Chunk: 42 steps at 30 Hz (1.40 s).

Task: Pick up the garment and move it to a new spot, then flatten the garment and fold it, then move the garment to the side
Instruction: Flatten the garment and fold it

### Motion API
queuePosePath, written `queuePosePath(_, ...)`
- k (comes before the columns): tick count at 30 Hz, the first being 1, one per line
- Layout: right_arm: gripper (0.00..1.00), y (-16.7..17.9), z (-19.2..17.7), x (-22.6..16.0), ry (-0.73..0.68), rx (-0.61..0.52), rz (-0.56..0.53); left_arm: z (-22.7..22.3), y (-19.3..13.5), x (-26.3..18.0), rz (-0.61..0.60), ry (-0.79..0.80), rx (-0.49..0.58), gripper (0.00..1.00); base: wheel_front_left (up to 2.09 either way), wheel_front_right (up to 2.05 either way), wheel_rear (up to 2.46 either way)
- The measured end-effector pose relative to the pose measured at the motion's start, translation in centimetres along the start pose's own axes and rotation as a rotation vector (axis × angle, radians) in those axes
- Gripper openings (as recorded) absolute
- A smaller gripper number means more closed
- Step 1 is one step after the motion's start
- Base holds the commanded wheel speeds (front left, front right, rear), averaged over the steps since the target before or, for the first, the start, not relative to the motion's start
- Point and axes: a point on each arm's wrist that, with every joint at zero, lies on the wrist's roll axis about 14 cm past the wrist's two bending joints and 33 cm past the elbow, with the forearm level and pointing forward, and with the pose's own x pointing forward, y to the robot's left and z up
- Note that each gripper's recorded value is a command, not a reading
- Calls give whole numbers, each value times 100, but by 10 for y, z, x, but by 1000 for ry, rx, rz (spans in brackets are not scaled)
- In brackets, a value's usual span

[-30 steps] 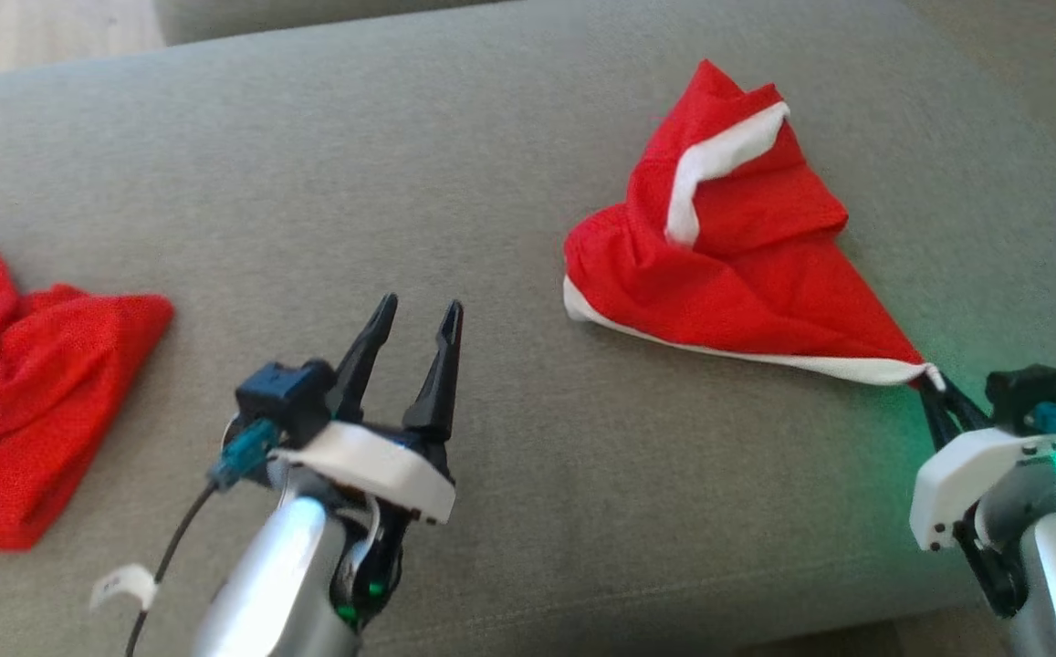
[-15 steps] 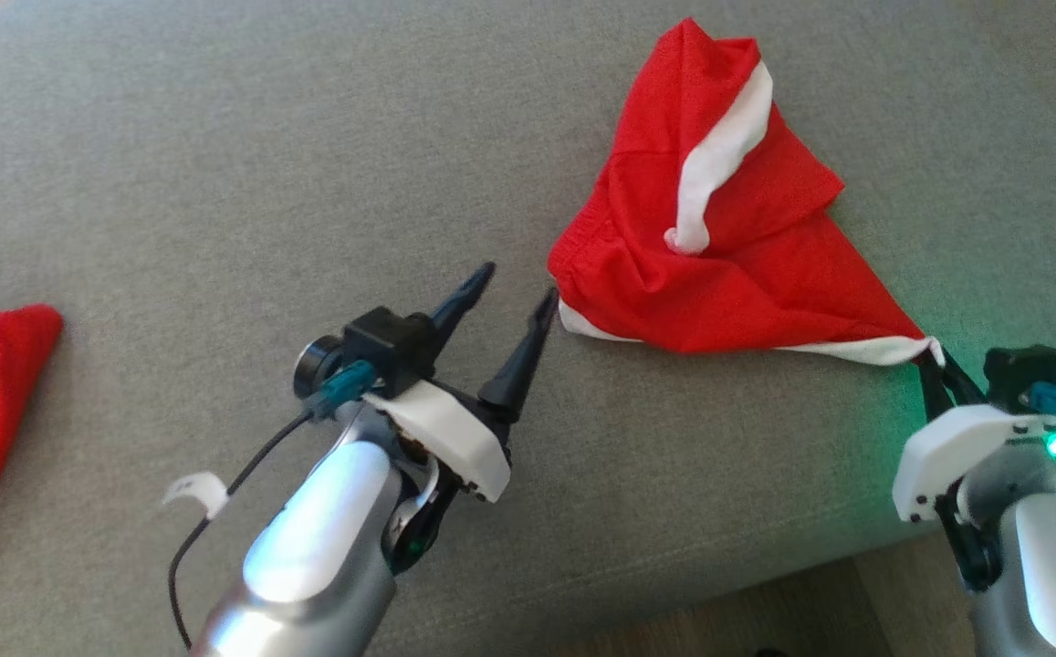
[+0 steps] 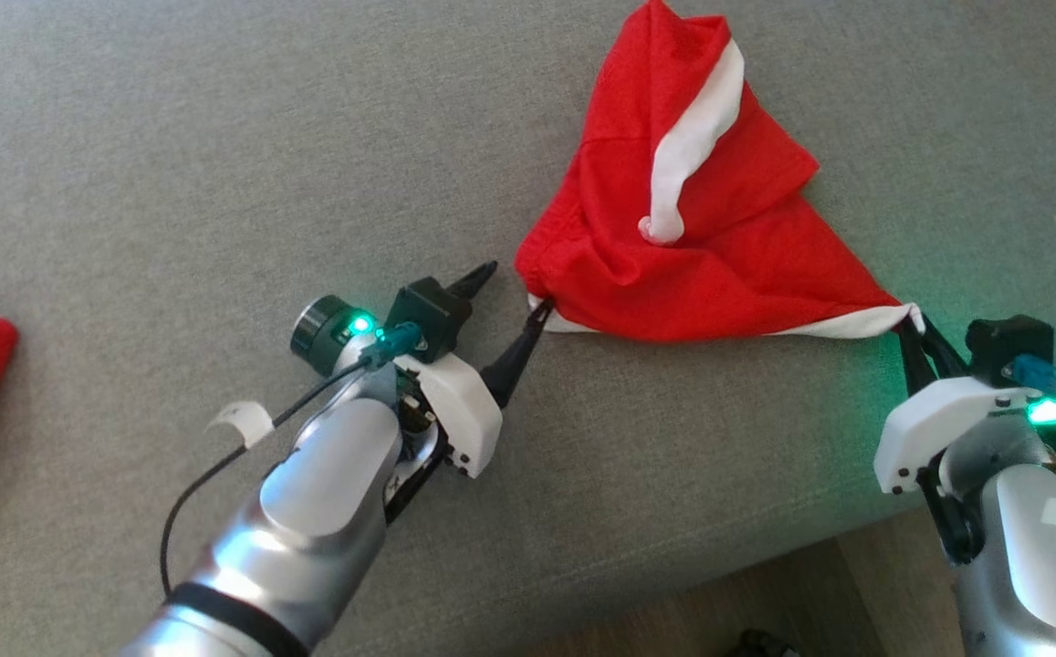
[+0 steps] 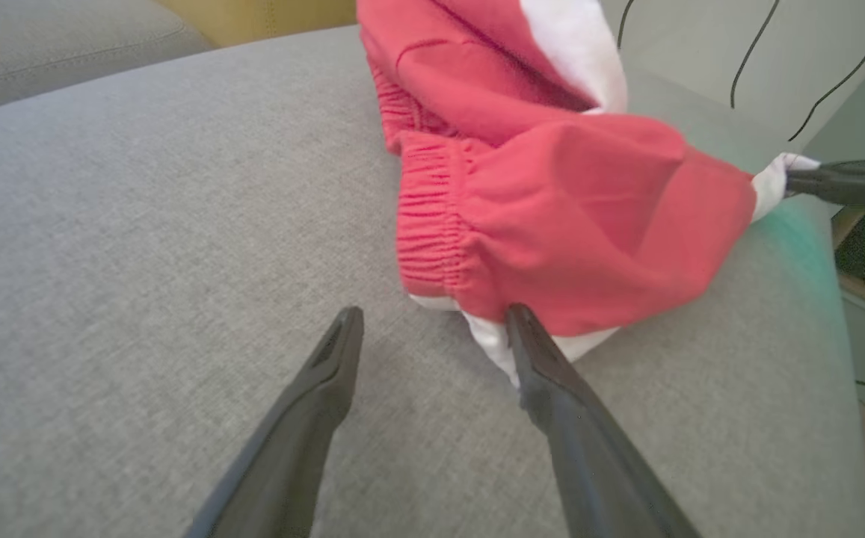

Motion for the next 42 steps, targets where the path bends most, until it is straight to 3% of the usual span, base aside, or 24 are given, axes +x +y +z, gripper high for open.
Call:
queuePosePath(10, 0, 3, -2, 1, 1, 3, 5, -1, -6, 10, -43, 22, 9, 100, 0, 0, 0)
queuePosePath(11, 0, 3, -2, 1, 1, 3, 5, -2, -8, 11, -49, 24, 4, 67, 0, 0, 0)
queuePosePath(12, 0, 3, -1, 2, 0, 2, 6, -2, -9, 11, -55, 24, 0, 13, 0, 0, 0)
queuePosePath(13, 0, 3, -1, 2, -1, 2, 6, -1, -10, 12, -58, 23, -5, 0, 0, 0, 0)
queuePosePath(21, 0, 20, 22, 4, -94, -5, 60, 21, 0, 7, -18, -33, -20, 0, 0, 0, 0)
queuePosePath(26, 0, 26, 54, -1, -224, -50, 96, 55, 9, -5, 31, -126, -26, 0, 0, 0, 0)
queuePosePath(33, 0, 34, 153, -26, -558, -125, 140, 95, 20, -39, 107, -227, 9, 0, 0, 0, 0)
queuePosePath(42, 0, 45, 272, -99, -908, -240, 170, 189, 35, -93, 195, -343, 117, 0, 0, 0, 0)
